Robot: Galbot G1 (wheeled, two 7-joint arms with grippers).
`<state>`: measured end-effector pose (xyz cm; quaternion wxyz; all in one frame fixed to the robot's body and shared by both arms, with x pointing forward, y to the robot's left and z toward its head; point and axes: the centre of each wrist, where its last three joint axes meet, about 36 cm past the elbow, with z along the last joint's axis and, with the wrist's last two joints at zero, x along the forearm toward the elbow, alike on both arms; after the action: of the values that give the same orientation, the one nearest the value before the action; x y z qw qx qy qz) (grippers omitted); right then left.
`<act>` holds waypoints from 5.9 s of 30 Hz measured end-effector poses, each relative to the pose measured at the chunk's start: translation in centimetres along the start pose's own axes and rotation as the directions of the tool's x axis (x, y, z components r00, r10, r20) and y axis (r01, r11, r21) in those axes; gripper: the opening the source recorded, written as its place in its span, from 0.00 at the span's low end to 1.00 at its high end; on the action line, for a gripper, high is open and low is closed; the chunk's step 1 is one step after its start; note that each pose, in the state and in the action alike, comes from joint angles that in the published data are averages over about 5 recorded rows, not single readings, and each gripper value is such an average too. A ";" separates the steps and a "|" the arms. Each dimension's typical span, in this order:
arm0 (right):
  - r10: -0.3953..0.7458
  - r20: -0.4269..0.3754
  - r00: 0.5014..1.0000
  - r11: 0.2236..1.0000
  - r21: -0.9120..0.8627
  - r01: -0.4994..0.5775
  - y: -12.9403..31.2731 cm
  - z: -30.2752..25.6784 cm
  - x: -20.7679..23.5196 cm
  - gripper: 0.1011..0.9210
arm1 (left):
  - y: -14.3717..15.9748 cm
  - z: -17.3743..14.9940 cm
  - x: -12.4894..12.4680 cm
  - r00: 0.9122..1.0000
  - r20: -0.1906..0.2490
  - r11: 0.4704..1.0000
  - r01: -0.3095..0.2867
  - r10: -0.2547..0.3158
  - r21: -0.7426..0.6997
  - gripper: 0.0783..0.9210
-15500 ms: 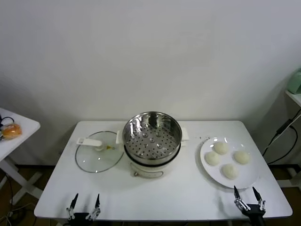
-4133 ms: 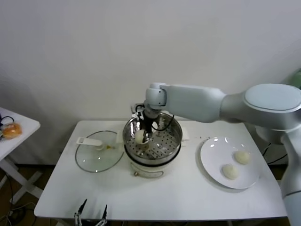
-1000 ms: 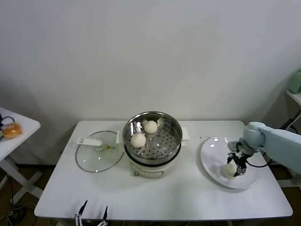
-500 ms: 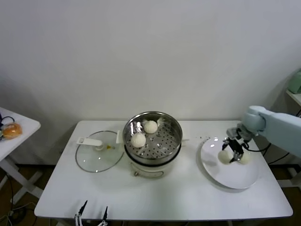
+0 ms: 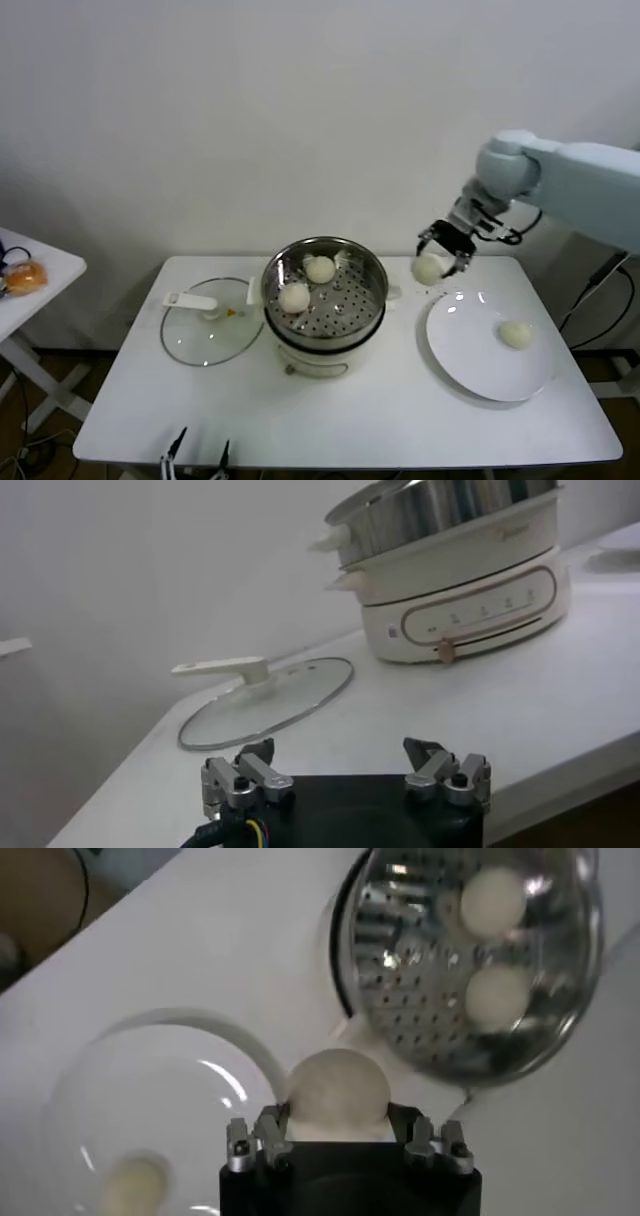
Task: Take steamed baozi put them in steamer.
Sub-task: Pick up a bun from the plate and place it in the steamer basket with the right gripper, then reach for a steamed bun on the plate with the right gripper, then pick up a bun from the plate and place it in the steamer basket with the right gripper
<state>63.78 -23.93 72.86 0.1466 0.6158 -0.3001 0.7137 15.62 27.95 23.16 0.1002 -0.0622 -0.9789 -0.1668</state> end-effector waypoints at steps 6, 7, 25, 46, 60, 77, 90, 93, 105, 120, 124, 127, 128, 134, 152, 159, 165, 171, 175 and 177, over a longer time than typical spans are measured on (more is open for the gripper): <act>0.013 0.000 1.000 0.973 0.230 -0.013 -4.6 -5.5 0.6 0.69 | 0.0 0.1 -0.1 1.000 0.001 1.000 0.001 -0.001 -0.001 0.88; 0.012 0.000 1.000 0.966 0.259 -0.012 -5.3 -6.3 0.4 0.69 | 0.0 0.1 -0.1 1.000 0.001 1.000 0.001 -0.001 -0.001 0.88; -0.092 0.029 0.995 0.860 0.507 0.064 -11.9 -14.6 -11.2 0.69 | 0.3 0.0 0.0 1.000 0.002 1.000 0.011 -0.011 -0.001 0.88; -0.136 0.047 0.990 0.852 0.515 0.092 -12.8 -14.7 -15.4 0.87 | 0.4 0.0 0.1 1.000 0.003 1.000 0.011 -0.011 -0.003 0.88; -0.160 -0.015 0.987 0.980 0.120 0.161 -8.6 -3.0 -7.0 0.88 | 0.2 -0.1 0.3 1.000 0.002 1.000 0.000 0.000 -0.008 0.88; -0.220 0.012 0.975 0.826 -0.529 0.193 10.8 10.0 -8.9 0.88 | 0.2 -0.3 0.1 1.000 0.014 1.000 0.002 -0.002 -0.003 0.88; -0.261 -0.016 0.965 0.713 -0.677 0.182 19.6 14.2 -14.9 0.88 | 0.1 0.2 0.5 1.000 -0.004 1.000 -0.006 0.006 -0.011 0.88; -0.270 -0.020 0.963 0.698 -0.693 0.182 20.9 14.7 -16.1 0.88 | 0.1 0.3 0.5 1.000 -0.008 1.000 -0.008 0.008 -0.013 0.88; -0.282 -0.028 0.959 0.660 -0.731 0.173 23.9 15.7 -19.7 0.88 | -0.1 0.7 0.7 1.000 -0.017 1.000 -0.015 0.014 -0.020 0.88; -0.266 -0.044 0.963 0.655 -0.742 0.146 24.5 15.9 -22.1 0.84 | -0.2 0.9 0.6 1.000 -0.014 1.000 -0.016 0.015 -0.024 0.88; -0.261 -0.053 0.964 0.659 -0.739 0.138 24.5 15.8 -22.3 0.73 | -0.2 0.9 0.6 1.000 -0.013 1.000 -0.015 0.015 -0.025 0.88; -0.259 -0.061 0.964 0.662 -0.738 0.131 24.4 15.8 -22.3 0.66 | -0.2 0.9 0.7 1.000 -0.013 1.000 -0.015 0.015 -0.026 0.88; -0.258 -0.063 0.964 0.663 -0.737 0.130 24.4 15.8 -22.2 0.64 | -0.2 0.9 0.7 1.000 -0.013 1.000 -0.015 0.014 -0.026 0.88; -0.242 -0.071 0.968 0.672 -0.732 0.114 23.7 15.8 -20.6 0.62 | -0.1 0.8 0.6 1.000 -0.010 1.000 -0.013 0.013 -0.027 0.88; -0.027 -0.062 0.998 0.758 -0.652 -0.020 8.5 10.8 -4.5 0.66 | -0.1 0.4 0.6 1.000 -0.006 0.999 -0.017 0.016 -0.029 0.88; 0.048 -0.007 0.999 0.761 -0.647 -0.041 2.2 6.1 -1.1 0.67 | 0.0 0.4 0.6 1.000 -0.007 0.999 -0.014 0.013 -0.030 0.88; 0.070 0.032 0.997 0.760 -0.649 -0.032 -1.9 2.7 -1.5 0.71 | 0.2 0.4 0.5 1.000 -0.005 1.000 -0.007 0.007 -0.029 0.88; 0.064 0.055 0.996 0.767 -0.642 -0.014 -4.9 0.3 -4.2 0.72 | 0.2 0.4 0.5 1.000 -0.004 1.000 -0.006 0.006 -0.028 0.88; 0.052 0.068 0.996 0.771 -0.637 0.004 -5.9 -0.9 -6.8 0.73 | 0.2 0.6 0.5 1.000 -0.008 1.000 -0.005 0.005 -0.027 0.88; 0.046 0.074 0.996 0.772 -0.635 0.012 -6.3 -1.3 -8.1 0.74 | 0.2 0.6 0.5 1.000 -0.010 1.000 -0.005 0.005 -0.026 0.88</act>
<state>67.98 -16.95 66.47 0.3264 0.5573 -0.5347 0.5449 15.02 28.41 22.78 0.1044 -0.0652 -0.9760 -0.1797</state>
